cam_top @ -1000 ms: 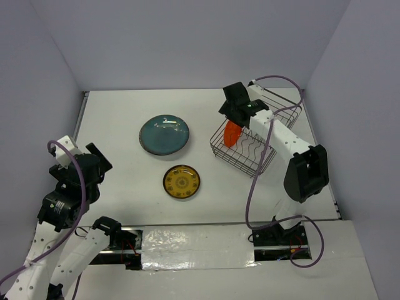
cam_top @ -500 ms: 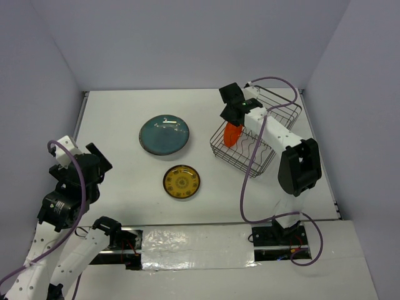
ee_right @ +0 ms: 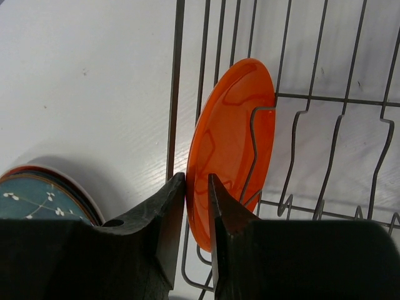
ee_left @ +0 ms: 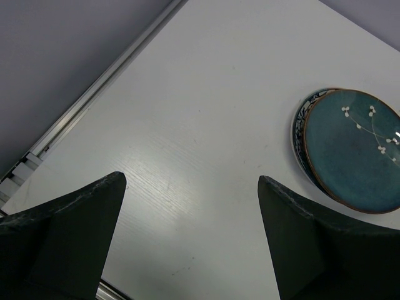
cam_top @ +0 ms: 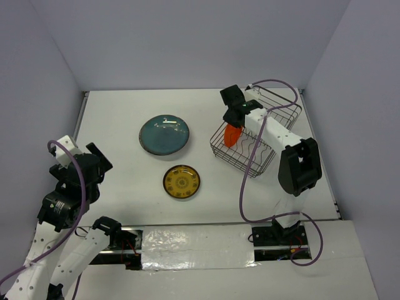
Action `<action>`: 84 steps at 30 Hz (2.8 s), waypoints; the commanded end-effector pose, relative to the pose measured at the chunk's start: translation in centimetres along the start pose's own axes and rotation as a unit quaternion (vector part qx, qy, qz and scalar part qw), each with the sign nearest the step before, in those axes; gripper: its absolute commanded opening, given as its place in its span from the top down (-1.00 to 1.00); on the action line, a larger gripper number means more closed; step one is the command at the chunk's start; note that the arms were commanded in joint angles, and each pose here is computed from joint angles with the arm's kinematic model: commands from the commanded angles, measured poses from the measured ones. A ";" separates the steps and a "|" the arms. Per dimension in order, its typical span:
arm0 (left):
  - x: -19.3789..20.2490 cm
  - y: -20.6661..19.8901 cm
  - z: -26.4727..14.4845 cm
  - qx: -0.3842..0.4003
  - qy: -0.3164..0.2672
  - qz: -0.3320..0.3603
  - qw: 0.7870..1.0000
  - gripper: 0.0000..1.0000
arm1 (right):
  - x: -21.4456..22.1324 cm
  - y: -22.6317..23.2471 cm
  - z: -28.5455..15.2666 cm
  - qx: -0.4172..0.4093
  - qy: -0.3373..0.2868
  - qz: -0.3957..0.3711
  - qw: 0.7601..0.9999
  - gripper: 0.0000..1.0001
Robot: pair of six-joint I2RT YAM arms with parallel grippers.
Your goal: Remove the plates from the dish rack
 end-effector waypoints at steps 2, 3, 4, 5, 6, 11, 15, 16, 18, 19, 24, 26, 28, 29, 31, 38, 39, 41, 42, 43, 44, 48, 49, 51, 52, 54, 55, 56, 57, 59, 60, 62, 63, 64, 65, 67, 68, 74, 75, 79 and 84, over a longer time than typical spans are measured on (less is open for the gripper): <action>-0.5 -0.4 0.0 0.012 -0.011 -0.005 1.000 -0.99 | 0.0 -0.9 0.6 0.017 -0.003 0.005 1.000 0.47; -0.5 -0.4 0.0 0.012 -0.011 -0.005 1.000 -0.99 | -0.1 -1.0 0.6 0.016 -0.003 0.008 1.000 0.49; -0.5 -0.4 0.0 0.012 -0.011 -0.004 1.000 -0.99 | 0.1 -1.3 0.8 0.019 -0.001 0.010 1.000 0.62; -0.5 -0.4 0.0 0.012 -0.011 -0.003 1.000 -0.99 | 0.2 -1.4 0.7 0.016 0.000 0.010 1.000 0.63; -0.5 -0.4 0.0 0.012 -0.011 -0.004 1.000 -0.99 | 0.1 -1.3 0.6 0.010 -0.004 0.015 1.000 0.63; -0.5 -0.4 0.0 0.013 -0.010 -0.003 1.000 -0.99 | 0.3 -1.7 0.2 0.008 -0.003 0.017 1.000 0.68; -0.5 -0.4 0.0 0.013 -0.012 -0.005 1.000 -0.99 | 0.2 -1.9 -0.2 -0.002 -0.009 0.023 1.000 0.96; -0.5 -0.4 0.0 0.013 -0.012 -0.005 1.000 -0.99 | 0.2 -2.1 -0.1 -0.001 -0.007 0.025 1.000 1.00; -0.5 -0.4 0.0 0.012 -0.012 -0.005 1.000 -0.99 | 0.0 -2.0 -0.4 -0.011 -0.008 0.027 1.000 1.00; -0.5 -0.3 -0.1 0.013 -0.013 -0.006 1.000 -0.99 | -0.1 -2.0 -0.6 -0.012 -0.009 0.028 0.999 1.00; -0.5 -0.3 -0.1 0.012 -0.013 -0.007 1.000 -0.99 | -1.0 -1.7 -1.3 -0.032 -0.020 0.029 0.999 1.00; -0.5 -0.3 -0.1 0.012 -0.013 -0.007 1.000 -0.99 | -1.4 -1.5 -1.7 -0.037 -0.024 0.028 0.999 1.00; -0.5 -0.3 -0.1 0.011 -0.013 -0.007 1.000 -0.99 | -2.2 -1.2 -2.6 -0.046 -0.035 0.026 0.998 1.00; -0.5 -0.3 -0.1 0.012 -0.013 -0.007 1.000 -0.99 | -2.6 -1.0 -3.0 -0.055 -0.040 0.026 0.997 1.00; -0.5 -0.3 -0.1 0.011 -0.013 -0.007 1.000 -0.99 | -3.6 -0.8 -4.0 -0.067 -0.053 0.024 0.996 1.00; -0.5 -0.2 -0.1 0.010 -0.013 -0.007 1.000 -0.99 | -6.6 0.2 -8.2 -0.118 -0.083 0.028 0.989 1.00; -0.5 -0.3 -0.1 0.011 -0.014 -0.008 1.000 -0.99 | -7.2 0.4 -9.0 -0.133 -0.089 0.030 0.987 1.00; -0.5 -0.3 -0.1 0.011 -0.013 -0.007 1.000 -0.99 | -8.1 0.6 -10.6 -0.159 -0.099 0.034 0.982 1.00; -0.5 -0.3 -0.1 0.011 -0.013 -0.008 1.000 -0.99 | -8.6 0.9 -11.6 -0.180 -0.100 0.029 0.978 1.00; -0.5 -0.3 -0.1 0.011 -0.013 -0.008 1.000 -0.99 | -9.0 1.0 -12.6 -0.197 -0.103 0.024 0.975 1.00; -0.5 -0.3 -0.1 0.011 -0.013 -0.008 1.000 -0.99 | -9.3 1.3 -13.4 -0.215 -0.105 0.018 0.971 1.00; -0.6 -0.2 -0.1 0.010 -0.014 -0.010 1.000 -0.99 | -9.1 3.8 -17.8 -0.323 -0.106 -0.089 0.936 1.00; -0.5 -0.2 -0.1 0.009 -0.014 -0.011 1.000 -0.99 | -8.5 4.6 -18.6 -0.345 -0.099 -0.122 0.925 1.00; -0.5 -0.1 -0.2 0.006 -0.016 -0.012 1.000 -0.99 | -7.4 6.2 -19.9 -0.344 -0.101 -0.219 0.908 1.00; -0.5 -0.1 -0.2 0.006 -0.016 -0.014 1.000 -0.99 | -5.2 7.4 -21.0 -0.339 -0.097 -0.268 0.896 1.00; -0.7 0.1 -0.3 0.002 -0.020 -0.018 1.000 -0.99 | -2.4 8.4 -20.9 -0.292 -0.080 -0.376 0.876 1.00; -0.7 0.2 -0.3 0.000 -0.020 -0.021 1.000 -0.99 | 0.1 8.5 -21.7 -0.265 -0.076 -0.426 0.862 1.00; -0.7 0.3 -0.4 0.000 -0.022 -0.023 0.999 -0.99 | 1.7 8.6 -21.6 -0.250 -0.075 -0.463 0.847 1.00; -0.7 0.5 -0.5 -0.007 -0.024 -0.027 0.999 -0.99 | 3.3 8.7 -21.0 -0.234 -0.068 -0.488 0.838 1.00; -0.9 0.8 -0.7 -0.011 -0.028 -0.033 0.999 -0.99 | 7.6 8.3 -20.7 -0.231 -0.042 -0.540 0.808 1.00; -0.9 1.0 -0.8 -0.016 -0.031 -0.038 0.999 -0.99 | 9.0 8.0 -20.5 -0.231 -0.034 -0.556 0.798 1.00; -1.0 1.3 -1.0 -0.017 -0.037 -0.045 0.998 -0.99 | 12.6 7.1 -19.8 -0.219 -0.023 -0.585 0.780 1.00; -1.0 1.4 -1.1 -0.018 -0.039 -0.050 0.998 -0.99 | 13.9 6.8 -19.4 -0.215 -0.019 -0.596 0.774 1.00; -1.1 1.6 -1.2 -0.017 -0.043 -0.054 0.997 -0.99 | 15.7 6.2 -19.1 -0.208 -0.009 -0.609 0.765 1.00; -1.1 1.6 -1.3 -0.016 -0.044 -0.055 0.997 -0.99 | 16.4 5.9 -18.9 -0.200 -0.011 -0.614 0.763 1.00; -1.1 1.7 -1.3 -0.016 -0.046 -0.058 0.997 -0.99 | 18.9 5.2 -18.1 -0.189 -0.001 -0.631 0.753 1.00; -1.1 1.7 -1.3 -0.017 -0.047 -0.058 0.997 -0.99 | 20.1 5.0 -18.5 -0.190 -0.005 -0.638 0.746 1.00; -1.1 1.5 -1.2 -0.018 -0.042 -0.054 0.998 -0.99 | 25.0 4.0 -18.1 -0.160 -0.003 -0.674 0.722 1.00; -1.1 1.5 -1.2 -0.018 -0.042 -0.053 0.998 -0.99 | 25.6 4.1 -18.1 -0.167 0.000 -0.673 0.720 1.00; -1.1 1.5 -1.2 -0.017 -0.042 -0.053 0.998 -0.99 | 27.1 4.5 -18.2 -0.173 0.007 -0.679 0.713 1.00; -1.1 1.5 -1.2 -0.016 -0.041 -0.050 0.998 -0.99 | 28.6 4.7 -17.5 -0.163 0.010 -0.690 0.705 0.85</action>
Point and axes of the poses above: each gripper's point midway between its finger pads, its own z axis out along the fingers, its own y axis along the line the jaws close on, x = y × z, the point moved 9 cm from there along -z, back along the fingers
